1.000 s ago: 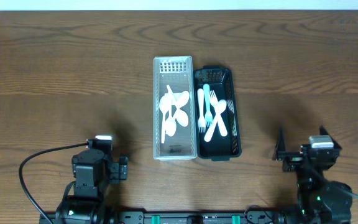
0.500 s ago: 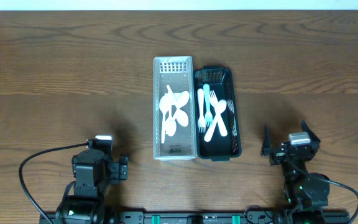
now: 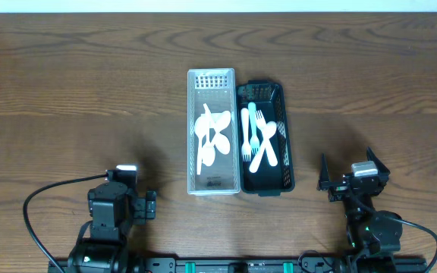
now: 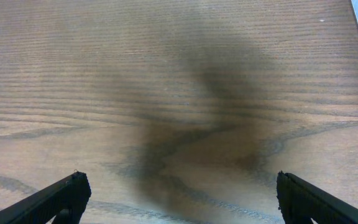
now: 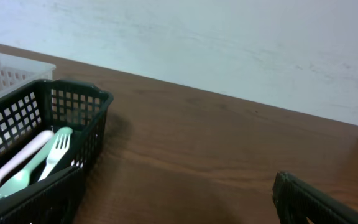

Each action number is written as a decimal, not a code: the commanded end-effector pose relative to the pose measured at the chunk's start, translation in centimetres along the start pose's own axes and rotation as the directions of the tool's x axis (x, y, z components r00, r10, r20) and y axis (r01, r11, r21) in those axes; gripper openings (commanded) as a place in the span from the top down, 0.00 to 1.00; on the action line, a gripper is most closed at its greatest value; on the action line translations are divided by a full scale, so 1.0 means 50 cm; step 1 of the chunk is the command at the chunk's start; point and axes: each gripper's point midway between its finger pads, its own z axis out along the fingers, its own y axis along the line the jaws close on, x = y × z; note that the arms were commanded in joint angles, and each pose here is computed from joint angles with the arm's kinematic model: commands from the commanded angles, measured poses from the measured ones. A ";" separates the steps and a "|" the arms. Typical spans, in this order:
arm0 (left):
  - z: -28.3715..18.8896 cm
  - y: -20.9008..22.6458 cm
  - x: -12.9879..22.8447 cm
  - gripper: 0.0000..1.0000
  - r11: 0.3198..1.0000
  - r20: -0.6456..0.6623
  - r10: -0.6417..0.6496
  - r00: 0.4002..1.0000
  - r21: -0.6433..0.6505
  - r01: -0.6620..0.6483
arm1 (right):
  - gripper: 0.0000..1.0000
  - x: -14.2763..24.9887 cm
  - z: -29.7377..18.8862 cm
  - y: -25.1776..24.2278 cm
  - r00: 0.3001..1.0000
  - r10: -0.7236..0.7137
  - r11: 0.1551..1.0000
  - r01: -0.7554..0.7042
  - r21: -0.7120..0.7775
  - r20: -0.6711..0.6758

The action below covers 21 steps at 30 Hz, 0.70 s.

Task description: Pack container

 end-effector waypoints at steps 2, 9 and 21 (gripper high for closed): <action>-0.003 0.002 -0.005 0.02 1.000 0.011 0.007 1.000 -0.006 -0.007 | 0.01 0.000 -0.001 0.008 1.000 0.017 1.000 -0.017 -0.018 0.003; -0.003 0.002 -0.005 0.02 1.000 0.011 0.007 1.000 -0.006 -0.007 | 0.01 0.000 -0.001 0.008 1.000 0.017 1.000 -0.017 -0.018 0.003; -0.053 0.014 -0.032 0.02 0.999 0.181 -0.030 0.983 -0.011 0.033 | 0.01 0.000 -0.001 0.008 1.000 0.017 1.000 -0.017 -0.018 0.003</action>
